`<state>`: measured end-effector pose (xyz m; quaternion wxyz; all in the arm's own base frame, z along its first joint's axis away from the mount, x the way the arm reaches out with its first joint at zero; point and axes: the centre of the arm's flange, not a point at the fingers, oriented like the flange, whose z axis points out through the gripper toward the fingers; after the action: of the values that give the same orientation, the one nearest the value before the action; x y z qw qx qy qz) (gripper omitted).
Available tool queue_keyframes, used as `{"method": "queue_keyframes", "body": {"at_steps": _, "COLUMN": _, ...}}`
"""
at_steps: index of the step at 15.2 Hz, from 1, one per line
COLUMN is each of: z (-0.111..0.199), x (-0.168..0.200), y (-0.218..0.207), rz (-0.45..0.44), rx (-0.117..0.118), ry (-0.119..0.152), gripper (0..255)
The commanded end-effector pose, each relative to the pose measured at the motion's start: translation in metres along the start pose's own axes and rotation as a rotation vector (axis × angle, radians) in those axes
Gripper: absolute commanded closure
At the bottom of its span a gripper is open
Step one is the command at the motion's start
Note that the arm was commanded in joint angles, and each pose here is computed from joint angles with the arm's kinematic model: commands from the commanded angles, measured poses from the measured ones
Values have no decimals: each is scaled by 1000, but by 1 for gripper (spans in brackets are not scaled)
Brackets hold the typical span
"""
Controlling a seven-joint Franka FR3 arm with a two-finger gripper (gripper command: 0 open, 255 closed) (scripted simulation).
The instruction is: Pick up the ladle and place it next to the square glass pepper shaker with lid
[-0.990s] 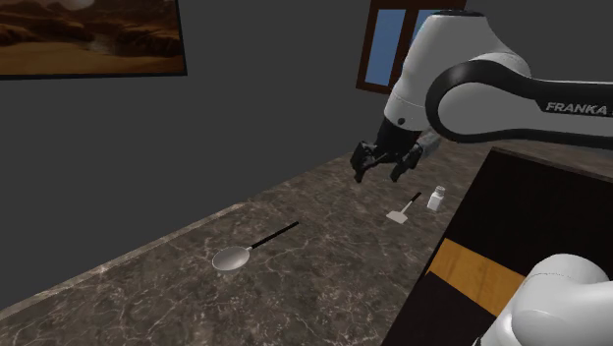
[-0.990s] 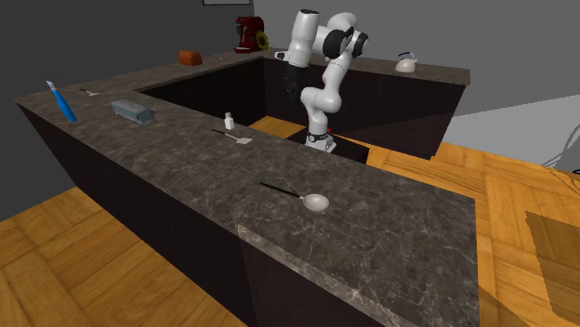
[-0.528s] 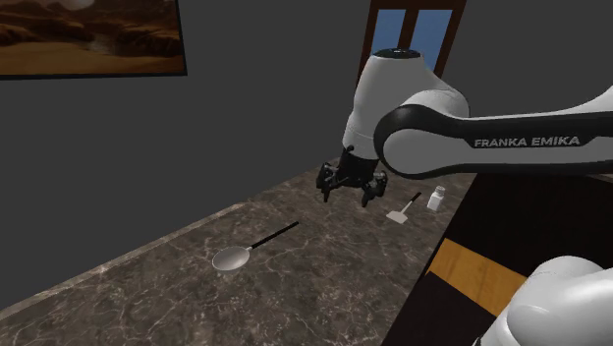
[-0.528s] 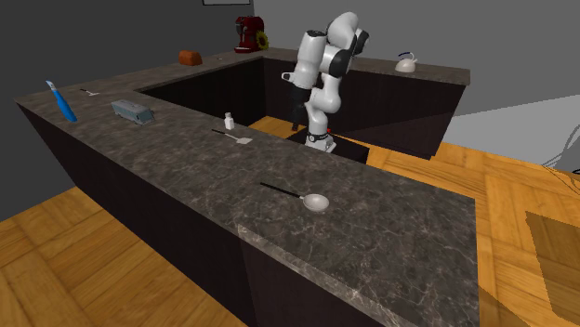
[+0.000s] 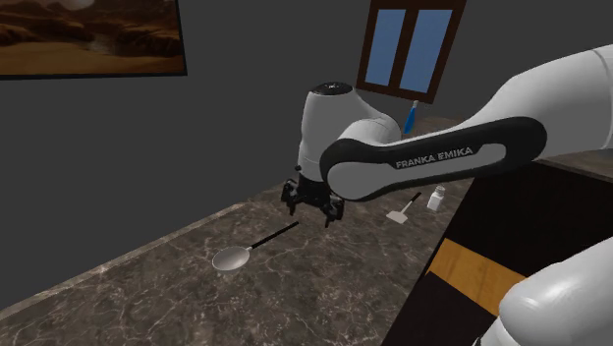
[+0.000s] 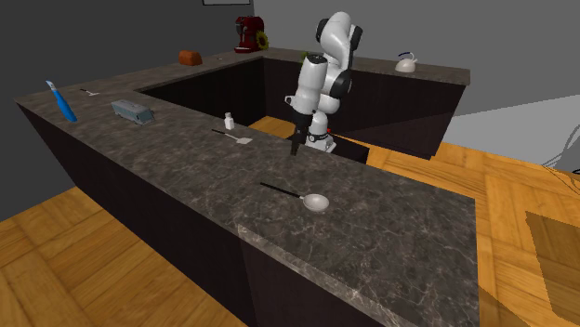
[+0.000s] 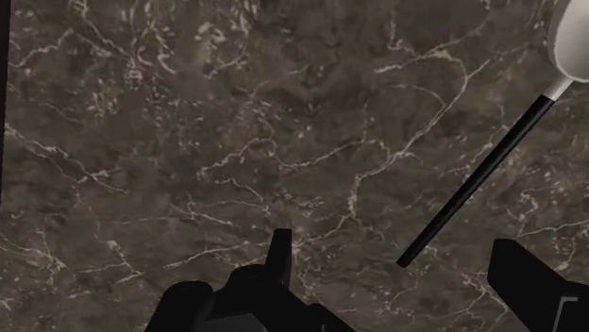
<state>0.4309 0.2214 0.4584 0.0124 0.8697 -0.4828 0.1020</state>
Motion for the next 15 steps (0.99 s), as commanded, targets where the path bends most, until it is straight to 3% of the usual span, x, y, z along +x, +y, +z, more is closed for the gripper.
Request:
{"method": "queue_keyframes", "body": {"at_steps": 1, "z": 15, "x": -10, "y": -22, "rz": 78, "rx": -6, "ry": -10, "gripper": 0}}
{"method": "queue_keyframes", "body": {"at_steps": 10, "z": 90, "x": -17, "y": -118, "rz": 395, "rx": -42, "ry": -41, "gripper": 0}}
{"method": "queue_keyframes", "body": {"at_steps": 15, "z": 115, "x": -17, "y": -122, "rz": 411, "rx": -43, "ry": -43, "gripper": 0}}
